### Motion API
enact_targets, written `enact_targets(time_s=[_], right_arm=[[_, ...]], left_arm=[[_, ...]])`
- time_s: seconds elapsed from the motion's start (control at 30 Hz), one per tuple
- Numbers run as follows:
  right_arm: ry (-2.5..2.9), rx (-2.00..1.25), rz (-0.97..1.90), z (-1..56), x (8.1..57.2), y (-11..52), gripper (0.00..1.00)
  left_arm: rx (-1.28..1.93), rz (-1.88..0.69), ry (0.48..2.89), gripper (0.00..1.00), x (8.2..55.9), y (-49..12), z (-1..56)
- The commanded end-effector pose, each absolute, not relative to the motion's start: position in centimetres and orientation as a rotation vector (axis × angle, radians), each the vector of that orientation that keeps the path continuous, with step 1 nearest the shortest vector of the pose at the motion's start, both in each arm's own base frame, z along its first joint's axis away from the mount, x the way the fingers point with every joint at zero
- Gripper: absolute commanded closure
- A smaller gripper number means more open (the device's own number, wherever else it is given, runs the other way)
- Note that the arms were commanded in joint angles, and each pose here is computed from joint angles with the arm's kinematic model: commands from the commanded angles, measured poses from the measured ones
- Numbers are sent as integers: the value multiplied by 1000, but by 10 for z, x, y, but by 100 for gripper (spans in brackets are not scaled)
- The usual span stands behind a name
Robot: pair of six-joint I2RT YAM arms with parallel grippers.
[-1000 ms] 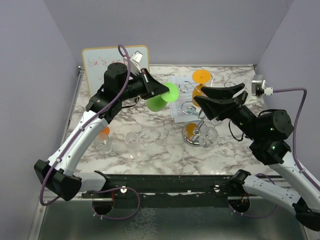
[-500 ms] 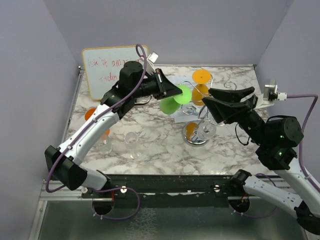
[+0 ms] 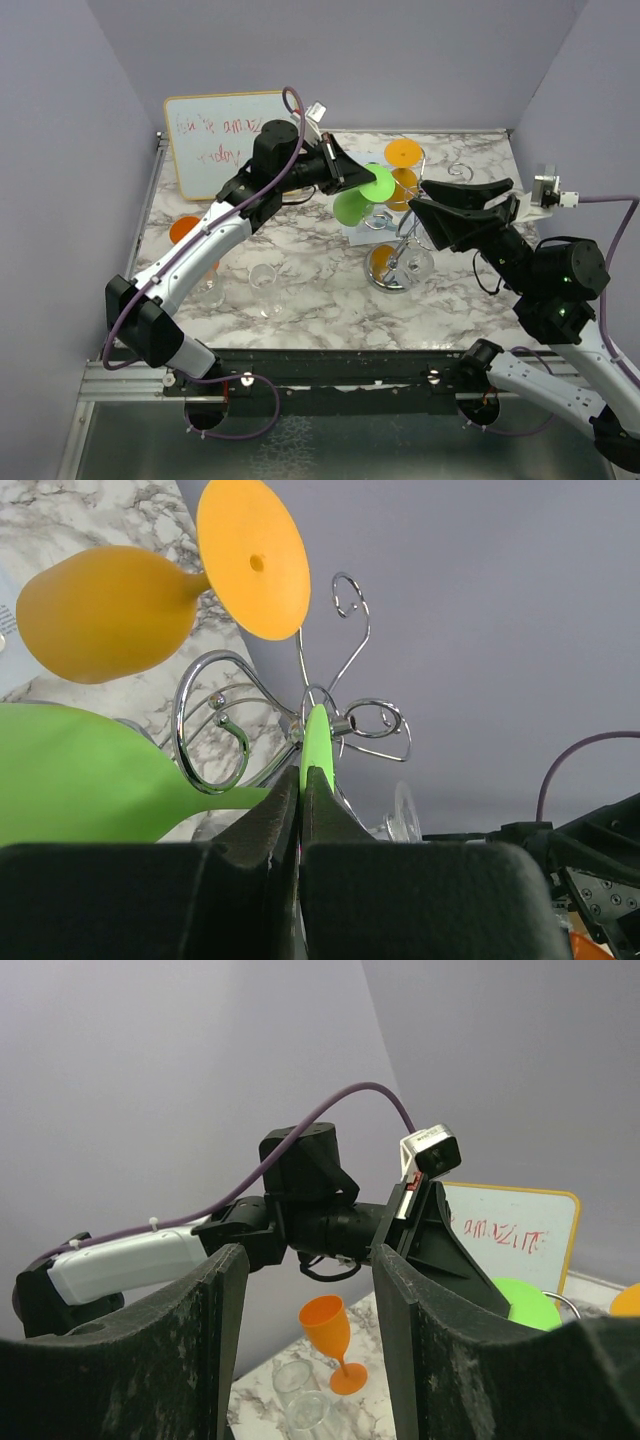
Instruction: Place the wine glass upside down on the wine glass rack
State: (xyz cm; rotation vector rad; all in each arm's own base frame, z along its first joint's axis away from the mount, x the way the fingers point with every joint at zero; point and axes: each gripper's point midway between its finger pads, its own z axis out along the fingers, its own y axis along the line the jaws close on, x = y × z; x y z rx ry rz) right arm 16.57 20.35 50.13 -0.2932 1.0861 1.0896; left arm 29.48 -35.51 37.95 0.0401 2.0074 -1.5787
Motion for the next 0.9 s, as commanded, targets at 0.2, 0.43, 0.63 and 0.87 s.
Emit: enact_targets(time_s=[0.2,0.43,0.63,0.87], right_arm=[[1082,-252,1095,497,170,203,42],[1029,-268,1136,505,159,201,42],[1024,-277,1151,506,156,201,42],[1016,-278,1158,507,153,200,42]], left_arm=[[72,-1608,1908,100,302,-366,410],[47,-1591,1901,100,309,-368,410],[30,-1591,1901,100,316,-372,409],[-14,-1526,1875,100,329,-368,410]])
